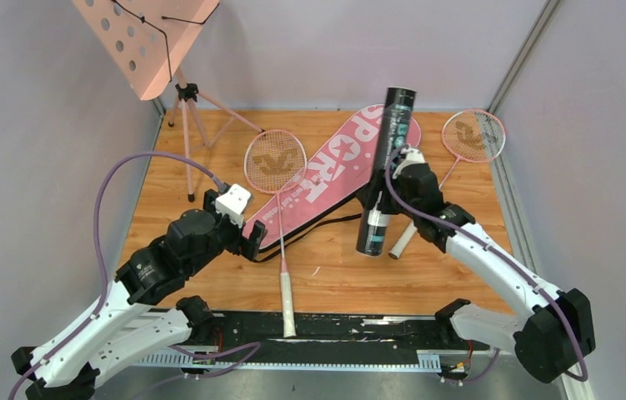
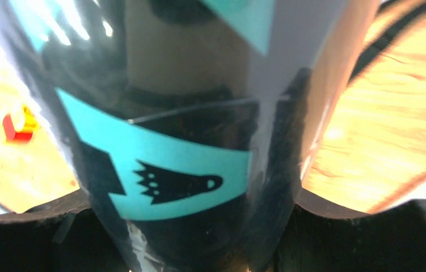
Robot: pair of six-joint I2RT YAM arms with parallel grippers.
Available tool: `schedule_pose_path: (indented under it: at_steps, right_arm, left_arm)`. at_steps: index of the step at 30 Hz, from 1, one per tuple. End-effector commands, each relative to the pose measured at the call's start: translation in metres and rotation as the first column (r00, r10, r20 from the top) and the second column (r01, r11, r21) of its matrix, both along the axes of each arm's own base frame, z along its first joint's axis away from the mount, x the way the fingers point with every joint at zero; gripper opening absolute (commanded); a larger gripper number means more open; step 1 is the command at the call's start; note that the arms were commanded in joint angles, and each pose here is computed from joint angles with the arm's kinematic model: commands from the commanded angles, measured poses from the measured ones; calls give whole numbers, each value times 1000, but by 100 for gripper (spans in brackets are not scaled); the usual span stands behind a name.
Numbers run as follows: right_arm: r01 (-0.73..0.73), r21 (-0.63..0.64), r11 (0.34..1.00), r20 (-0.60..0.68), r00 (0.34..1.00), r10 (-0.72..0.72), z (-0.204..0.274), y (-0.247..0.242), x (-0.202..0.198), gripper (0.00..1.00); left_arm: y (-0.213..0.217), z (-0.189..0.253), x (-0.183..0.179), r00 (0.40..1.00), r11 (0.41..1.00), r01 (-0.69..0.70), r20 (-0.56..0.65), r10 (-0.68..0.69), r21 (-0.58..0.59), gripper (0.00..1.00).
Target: Pack up the badminton gear
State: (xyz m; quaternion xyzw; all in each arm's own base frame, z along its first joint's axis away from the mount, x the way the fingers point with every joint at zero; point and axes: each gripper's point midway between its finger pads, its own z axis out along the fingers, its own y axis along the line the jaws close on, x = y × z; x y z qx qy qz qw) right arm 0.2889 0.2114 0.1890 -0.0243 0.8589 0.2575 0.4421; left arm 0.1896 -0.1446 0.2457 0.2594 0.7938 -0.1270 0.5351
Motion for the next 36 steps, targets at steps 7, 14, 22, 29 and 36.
schedule_pose_path:
  at_steps: [7, 14, 22, 29, 36]
  right_arm:
    - [359, 220, 907, -223, 924, -311, 7, -93, 39, 28]
    - [730, -9, 683, -496, 590, -637, -50, -156, -2, 32]
    - [853, -215, 476, -445, 348, -825, -80, -225, -49, 32]
    - [858, -310, 409, -497, 221, -839, -116, -233, -75, 35]
    - [852, -373, 367, -501, 148, -853, -140, -250, -84, 45]
  left_arm:
    - [-1, -3, 8, 1000, 999, -4, 25, 3, 43, 100]
    - [0, -4, 8, 1000, 999, -10, 25, 9, 33, 100]
    - [0, -2, 6, 999, 1000, -2, 36, 1, 21, 100]
    - [-2, -2, 5, 999, 1000, 12, 36, -13, 19, 100]
    - [-2, -2, 5, 999, 1000, 15, 35, -16, 18, 100]
